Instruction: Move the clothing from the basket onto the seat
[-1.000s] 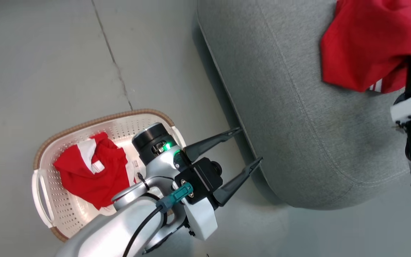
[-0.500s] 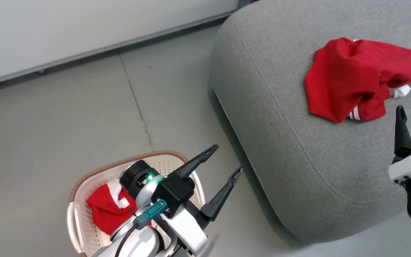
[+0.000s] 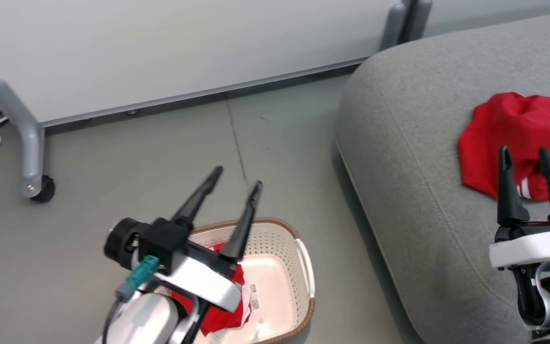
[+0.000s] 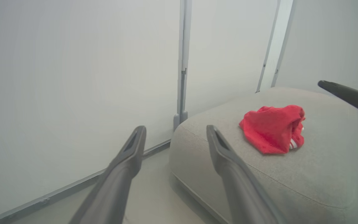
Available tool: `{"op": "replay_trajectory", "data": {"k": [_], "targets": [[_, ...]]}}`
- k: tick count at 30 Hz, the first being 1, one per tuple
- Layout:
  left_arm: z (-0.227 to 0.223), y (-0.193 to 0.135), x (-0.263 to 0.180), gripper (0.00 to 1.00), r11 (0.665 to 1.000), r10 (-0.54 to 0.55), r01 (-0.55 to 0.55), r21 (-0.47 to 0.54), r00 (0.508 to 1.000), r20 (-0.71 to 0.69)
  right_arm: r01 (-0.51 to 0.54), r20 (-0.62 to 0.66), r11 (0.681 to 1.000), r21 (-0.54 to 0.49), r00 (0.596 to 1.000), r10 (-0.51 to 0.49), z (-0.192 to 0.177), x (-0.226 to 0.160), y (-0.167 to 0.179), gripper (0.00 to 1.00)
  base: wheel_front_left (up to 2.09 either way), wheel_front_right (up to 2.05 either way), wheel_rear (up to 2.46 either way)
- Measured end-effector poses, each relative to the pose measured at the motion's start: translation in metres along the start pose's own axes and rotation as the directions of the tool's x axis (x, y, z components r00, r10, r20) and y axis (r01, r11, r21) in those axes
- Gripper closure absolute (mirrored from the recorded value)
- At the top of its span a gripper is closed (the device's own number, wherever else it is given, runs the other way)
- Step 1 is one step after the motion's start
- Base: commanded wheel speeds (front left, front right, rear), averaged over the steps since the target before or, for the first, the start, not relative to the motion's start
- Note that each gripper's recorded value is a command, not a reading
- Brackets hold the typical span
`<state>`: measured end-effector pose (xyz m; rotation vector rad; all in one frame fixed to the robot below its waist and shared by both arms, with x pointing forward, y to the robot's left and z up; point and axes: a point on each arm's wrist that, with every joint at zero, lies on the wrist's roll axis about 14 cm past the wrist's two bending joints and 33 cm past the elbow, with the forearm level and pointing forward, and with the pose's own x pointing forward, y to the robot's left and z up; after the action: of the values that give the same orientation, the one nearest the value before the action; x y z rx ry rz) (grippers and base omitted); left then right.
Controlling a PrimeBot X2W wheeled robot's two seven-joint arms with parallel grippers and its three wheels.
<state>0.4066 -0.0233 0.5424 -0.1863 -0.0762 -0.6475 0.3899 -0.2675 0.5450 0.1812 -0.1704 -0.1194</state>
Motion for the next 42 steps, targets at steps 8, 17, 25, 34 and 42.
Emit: {"op": "replay_trajectory", "data": {"k": [8,17,25,34,42], "targets": [[0.035,0.079,-0.034,0.00,0.953,0.297,-0.301,0.019,0.948,0.110,-0.150,0.005,0.989,0.015,0.989,0.150,0.007,0.008,0.063,0.00,0.00,0.00,0.00],[0.048,0.139,-0.095,0.00,0.848,0.522,-0.530,0.015,0.840,0.146,-0.215,-0.025,0.976,0.024,0.976,0.216,0.001,0.003,0.089,0.00,0.00,0.00,0.00],[0.049,0.152,-0.134,0.00,0.798,0.593,-0.602,0.025,0.792,0.145,-0.229,-0.052,0.973,0.014,0.972,0.229,-0.003,-0.006,0.093,0.00,0.00,0.00,0.00],[0.038,0.148,-0.166,0.00,0.797,0.596,-0.602,0.045,0.796,0.108,-0.243,-0.085,0.970,0.005,0.966,0.242,-0.009,-0.022,0.096,0.00,0.00,0.00,0.00],[0.028,0.141,-0.180,0.00,0.802,0.588,-0.593,0.074,0.805,0.076,-0.239,-0.113,0.971,-0.008,0.965,0.236,-0.013,-0.034,0.093,0.00,0.00,0.00,0.00]]}}
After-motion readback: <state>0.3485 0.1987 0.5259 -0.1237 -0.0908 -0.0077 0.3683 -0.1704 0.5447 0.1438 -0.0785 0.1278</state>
